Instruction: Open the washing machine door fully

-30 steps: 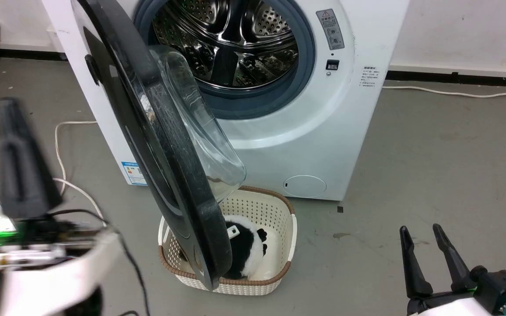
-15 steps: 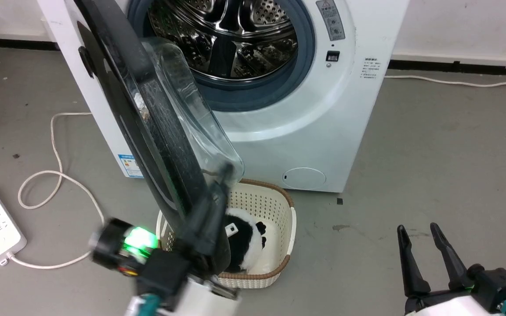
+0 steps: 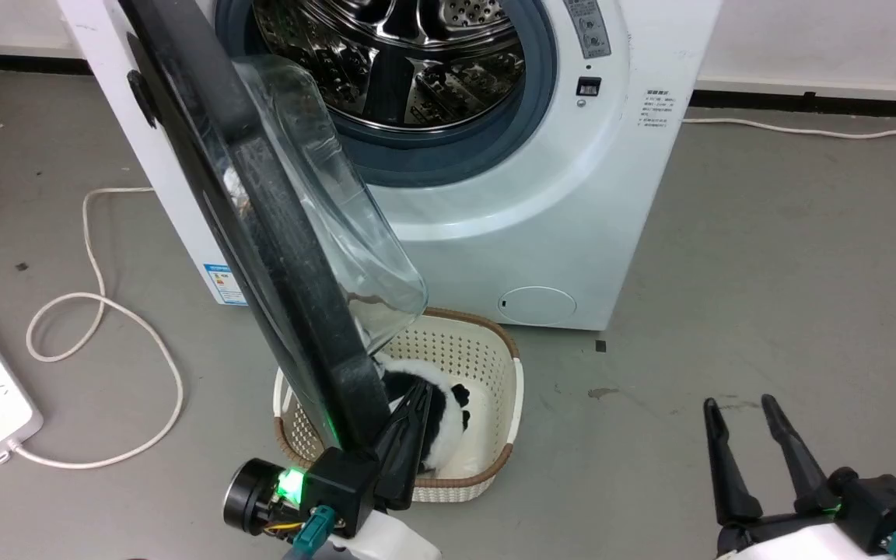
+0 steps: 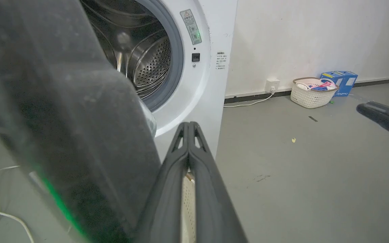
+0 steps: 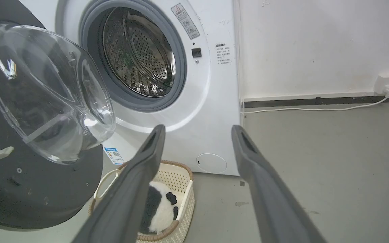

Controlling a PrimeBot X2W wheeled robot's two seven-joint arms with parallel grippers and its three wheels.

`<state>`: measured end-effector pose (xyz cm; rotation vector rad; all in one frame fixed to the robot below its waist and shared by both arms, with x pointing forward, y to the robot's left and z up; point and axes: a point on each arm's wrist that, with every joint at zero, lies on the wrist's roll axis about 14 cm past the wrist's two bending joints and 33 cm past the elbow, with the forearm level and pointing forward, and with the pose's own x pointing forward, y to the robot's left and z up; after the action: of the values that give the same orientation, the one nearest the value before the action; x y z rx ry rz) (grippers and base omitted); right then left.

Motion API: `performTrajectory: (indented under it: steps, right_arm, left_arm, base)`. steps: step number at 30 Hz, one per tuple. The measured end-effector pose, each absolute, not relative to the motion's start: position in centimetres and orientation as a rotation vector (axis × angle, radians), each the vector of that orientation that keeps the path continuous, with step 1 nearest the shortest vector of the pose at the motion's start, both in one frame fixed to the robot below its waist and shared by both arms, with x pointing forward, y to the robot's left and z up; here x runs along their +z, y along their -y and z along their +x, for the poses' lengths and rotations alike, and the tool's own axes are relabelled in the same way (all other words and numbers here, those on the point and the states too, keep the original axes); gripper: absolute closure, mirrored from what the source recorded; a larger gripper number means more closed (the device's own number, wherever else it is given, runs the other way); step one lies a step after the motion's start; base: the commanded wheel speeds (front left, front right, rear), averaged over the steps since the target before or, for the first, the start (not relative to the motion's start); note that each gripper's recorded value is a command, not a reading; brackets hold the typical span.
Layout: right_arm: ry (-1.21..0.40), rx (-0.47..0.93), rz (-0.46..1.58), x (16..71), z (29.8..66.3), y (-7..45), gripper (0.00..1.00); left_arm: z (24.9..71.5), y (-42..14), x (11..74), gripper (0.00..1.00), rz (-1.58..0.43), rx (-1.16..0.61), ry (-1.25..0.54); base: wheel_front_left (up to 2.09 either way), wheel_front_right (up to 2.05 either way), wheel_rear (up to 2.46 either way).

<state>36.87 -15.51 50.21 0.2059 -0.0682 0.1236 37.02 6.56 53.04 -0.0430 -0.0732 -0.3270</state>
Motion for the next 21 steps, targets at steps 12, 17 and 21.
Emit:
performTrajectory:
  steps: [12,17,21]
  right_arm:
    - [0.066,0.229,0.225,50.4,38.0,12.0,0.00]
    - [0.061,0.317,0.235,50.6,38.4,9.0,0.00]
    - [0.057,0.401,0.241,50.8,38.8,6.1,0.00]
  left_arm:
    - [35.6,-11.6,51.9,1.00,-0.052,-0.158,0.053]
    - [33.6,-16.3,51.6,1.00,-0.046,-0.010,0.045]
    - [31.9,-20.1,51.7,1.00,-0.049,0.118,0.050]
  base:
    - [0.00,0.00,0.00]
    - [0.00,0.00,0.00]
    - [0.00,0.00,0.00]
